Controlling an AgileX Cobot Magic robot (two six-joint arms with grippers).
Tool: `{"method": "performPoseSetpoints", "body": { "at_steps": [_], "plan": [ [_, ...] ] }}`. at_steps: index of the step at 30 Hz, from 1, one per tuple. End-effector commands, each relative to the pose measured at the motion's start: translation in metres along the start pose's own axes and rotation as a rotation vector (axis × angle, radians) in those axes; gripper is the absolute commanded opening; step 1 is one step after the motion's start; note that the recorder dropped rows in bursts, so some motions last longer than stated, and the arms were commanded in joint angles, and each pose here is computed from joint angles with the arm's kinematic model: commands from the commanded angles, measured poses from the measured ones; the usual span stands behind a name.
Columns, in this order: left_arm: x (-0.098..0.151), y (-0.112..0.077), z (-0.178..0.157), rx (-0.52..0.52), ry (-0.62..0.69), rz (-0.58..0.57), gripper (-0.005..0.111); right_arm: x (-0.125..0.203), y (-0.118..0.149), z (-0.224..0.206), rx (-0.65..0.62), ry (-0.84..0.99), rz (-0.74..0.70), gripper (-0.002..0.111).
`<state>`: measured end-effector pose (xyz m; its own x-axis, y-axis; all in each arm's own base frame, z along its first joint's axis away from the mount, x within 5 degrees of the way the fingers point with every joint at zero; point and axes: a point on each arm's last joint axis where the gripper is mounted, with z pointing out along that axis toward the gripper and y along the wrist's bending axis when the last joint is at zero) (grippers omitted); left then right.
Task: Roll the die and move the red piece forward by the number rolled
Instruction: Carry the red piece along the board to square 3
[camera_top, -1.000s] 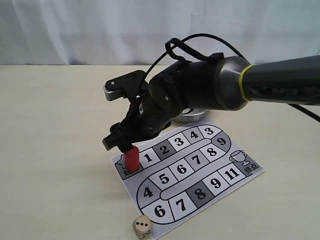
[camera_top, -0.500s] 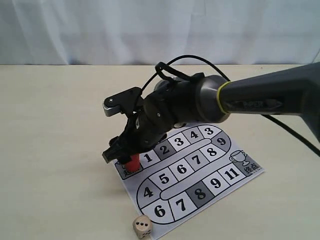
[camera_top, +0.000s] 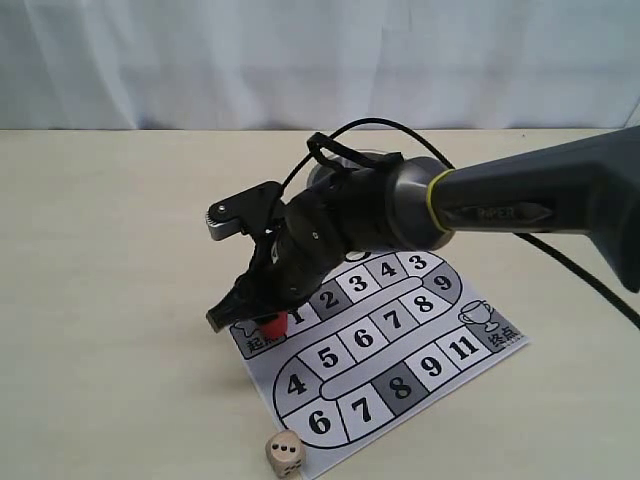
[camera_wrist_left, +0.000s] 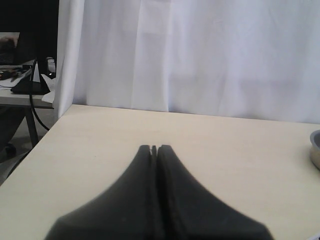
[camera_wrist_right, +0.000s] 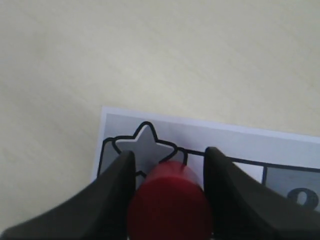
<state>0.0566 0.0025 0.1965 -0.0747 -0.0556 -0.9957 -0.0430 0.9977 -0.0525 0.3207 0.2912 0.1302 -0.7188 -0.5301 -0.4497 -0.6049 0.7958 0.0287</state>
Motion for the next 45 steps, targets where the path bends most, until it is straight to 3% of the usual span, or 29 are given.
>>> {"method": "performPoseSetpoints", "body": {
  "at_steps": [1,6,14,26,31,36,45],
  "plan": [
    [-0.004,-0.001,-0.001,0.010,-0.020,-0.003,0.000,-0.001,-0.003,-0.003,0.008,0.005,-0.014,0.004],
    [-0.004,-0.001,-0.001,0.010,-0.020,-0.003,0.000,-0.011,-0.007,-0.025,0.009,-0.049,-0.009,0.004],
    [-0.004,-0.001,-0.001,0.010,-0.020,-0.003,0.000,-0.012,-0.030,-0.025,0.039,-0.048,0.027,0.004],
    [-0.004,-0.001,-0.001,0.010,-0.020,-0.003,0.000,0.001,-0.032,0.004,0.050,0.029,-0.006,0.004],
    [-0.004,-0.001,-0.001,0.010,-0.020,-0.003,0.000,-0.008,-0.031,-0.016,0.050,-0.023,-0.007,0.004],
    [-0.004,-0.001,-0.001,0.010,-0.020,-0.003,0.000,-0.013,-0.050,-0.034,0.074,-0.039,0.030,0.004],
    [-0.004,-0.001,-0.001,0.010,-0.020,-0.003,0.000,0.003,-0.064,0.000,0.080,0.055,0.075,0.004]
  ]
}}
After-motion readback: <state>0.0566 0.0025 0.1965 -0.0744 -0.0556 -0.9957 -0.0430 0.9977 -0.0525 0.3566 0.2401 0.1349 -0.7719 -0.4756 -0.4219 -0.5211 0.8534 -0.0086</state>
